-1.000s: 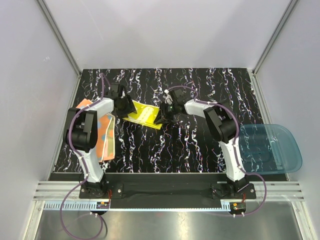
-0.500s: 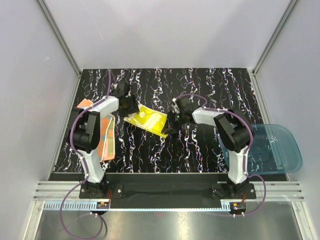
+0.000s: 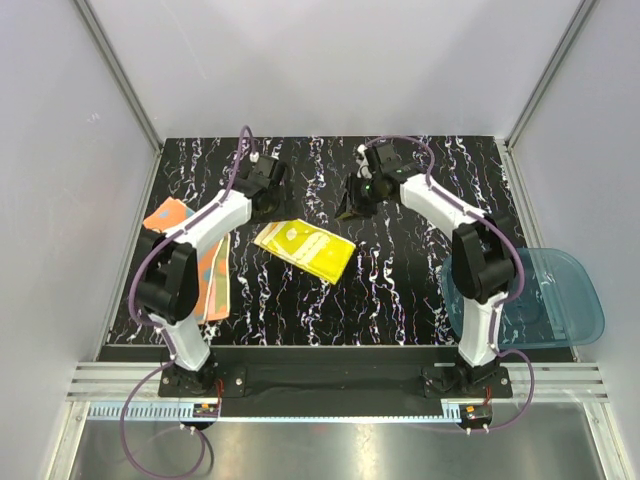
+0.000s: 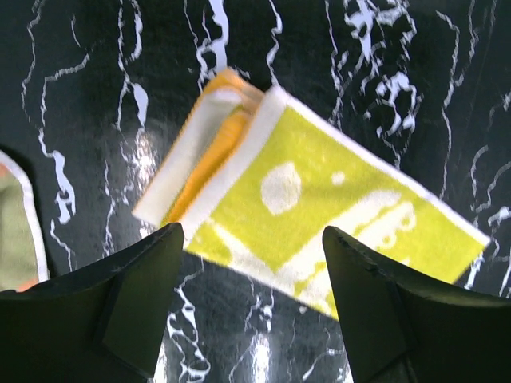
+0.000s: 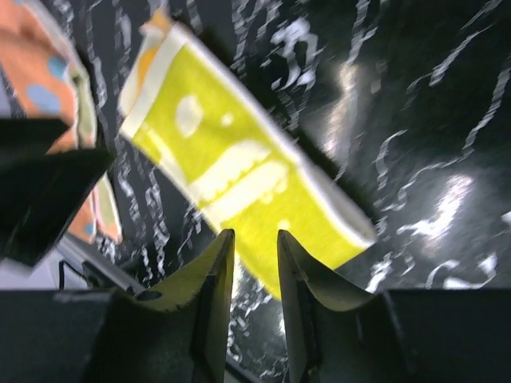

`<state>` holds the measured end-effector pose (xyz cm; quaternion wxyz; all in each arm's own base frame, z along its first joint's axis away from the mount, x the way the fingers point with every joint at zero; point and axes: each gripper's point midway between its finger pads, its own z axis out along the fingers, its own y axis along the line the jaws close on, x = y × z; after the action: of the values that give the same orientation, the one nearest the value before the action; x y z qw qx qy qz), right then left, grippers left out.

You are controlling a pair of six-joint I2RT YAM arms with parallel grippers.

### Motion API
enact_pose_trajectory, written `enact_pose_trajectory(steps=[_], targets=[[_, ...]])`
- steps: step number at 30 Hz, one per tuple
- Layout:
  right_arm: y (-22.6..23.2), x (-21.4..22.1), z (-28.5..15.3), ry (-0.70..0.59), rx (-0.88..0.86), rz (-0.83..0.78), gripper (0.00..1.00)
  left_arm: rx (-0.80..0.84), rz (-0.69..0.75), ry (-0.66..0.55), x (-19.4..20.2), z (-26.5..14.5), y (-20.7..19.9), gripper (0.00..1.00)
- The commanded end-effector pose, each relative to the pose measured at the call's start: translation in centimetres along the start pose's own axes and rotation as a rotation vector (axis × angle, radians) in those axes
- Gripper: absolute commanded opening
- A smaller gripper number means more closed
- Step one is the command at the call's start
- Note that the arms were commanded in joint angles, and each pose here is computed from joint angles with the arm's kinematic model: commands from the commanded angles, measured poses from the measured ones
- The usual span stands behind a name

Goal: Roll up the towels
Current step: Fold the towel

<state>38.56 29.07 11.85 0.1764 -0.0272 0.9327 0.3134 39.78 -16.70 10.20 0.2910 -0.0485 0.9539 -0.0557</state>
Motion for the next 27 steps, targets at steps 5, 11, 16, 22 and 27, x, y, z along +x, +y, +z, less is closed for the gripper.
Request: enact_pose_trajectory(steps=[5, 11, 16, 22, 27], targets=[[-7.2, 1.9, 4.5, 0.146, 0.098, 0.058, 0.33, 0.035, 0.048, -0.049, 1.7, -3.9, -2.0, 0.77], [-8.1, 4.1, 4.3, 0.143, 0.096, 0.09, 0.33, 0.059, 0.083, -0.06, 2.2, -5.7, -3.2, 0.77], [-9.2, 6.2, 3.1, 0.147, 0.143, 0.106, 0.33, 0.07, 0.096, -0.068, 2.7, -6.7, -3.9, 0.77], [-9.5, 9.6, 1.6, 0.162, 0.149, 0.114, 0.32, 0.046, 0.11, -0.081, 3.4, -7.6, -3.4, 0.77], [-9.6, 7.8, -1.3, 0.07, 0.237, 0.069, 0.28, -0.013, 0.174, -0.078, 4.9, -8.1, -2.5, 0.77]])
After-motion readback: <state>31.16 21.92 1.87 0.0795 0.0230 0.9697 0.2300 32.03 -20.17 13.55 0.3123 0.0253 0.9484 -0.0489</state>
